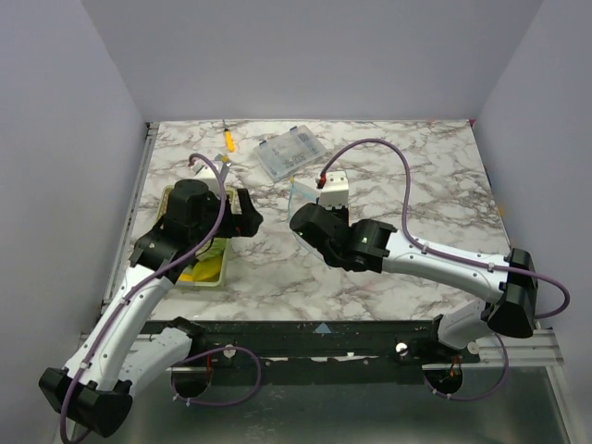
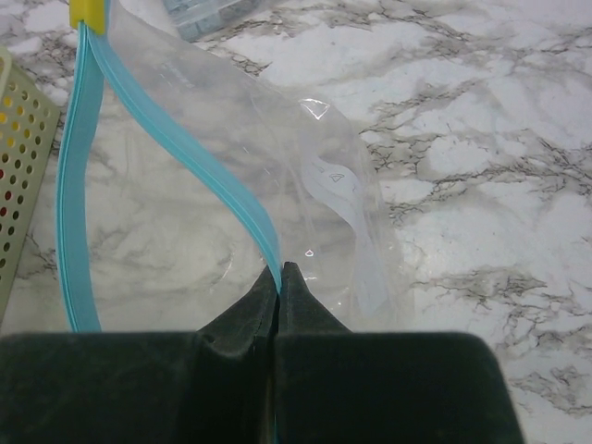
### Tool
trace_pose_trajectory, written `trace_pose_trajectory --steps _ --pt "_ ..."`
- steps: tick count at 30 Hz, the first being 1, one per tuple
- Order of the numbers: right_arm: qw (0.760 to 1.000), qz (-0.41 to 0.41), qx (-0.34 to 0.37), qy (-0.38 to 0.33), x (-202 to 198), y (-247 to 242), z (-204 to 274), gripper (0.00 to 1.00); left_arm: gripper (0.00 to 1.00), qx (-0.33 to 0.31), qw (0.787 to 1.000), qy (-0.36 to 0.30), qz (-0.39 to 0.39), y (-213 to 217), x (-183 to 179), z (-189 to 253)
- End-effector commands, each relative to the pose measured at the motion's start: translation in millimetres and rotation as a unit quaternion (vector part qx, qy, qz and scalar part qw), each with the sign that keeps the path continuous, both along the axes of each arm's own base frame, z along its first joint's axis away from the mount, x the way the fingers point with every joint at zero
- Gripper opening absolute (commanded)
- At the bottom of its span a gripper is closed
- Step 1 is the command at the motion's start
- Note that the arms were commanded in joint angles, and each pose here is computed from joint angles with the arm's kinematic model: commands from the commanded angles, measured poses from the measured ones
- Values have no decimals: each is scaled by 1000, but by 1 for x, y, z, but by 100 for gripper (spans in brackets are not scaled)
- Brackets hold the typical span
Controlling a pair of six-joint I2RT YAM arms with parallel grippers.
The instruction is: Place the food in the zip-top bag and seal the zipper
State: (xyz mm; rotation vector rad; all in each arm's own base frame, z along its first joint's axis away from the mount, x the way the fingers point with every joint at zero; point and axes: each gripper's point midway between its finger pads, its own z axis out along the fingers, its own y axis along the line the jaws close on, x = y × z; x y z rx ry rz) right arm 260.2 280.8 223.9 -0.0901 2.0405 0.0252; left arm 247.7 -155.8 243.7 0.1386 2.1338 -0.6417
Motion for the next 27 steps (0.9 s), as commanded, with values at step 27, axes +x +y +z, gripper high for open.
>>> trace_pose_trajectory --steps 27 --pt "1000 25 9 14 1 2 -11 1 99 -8 887 199 417 135 8 -123"
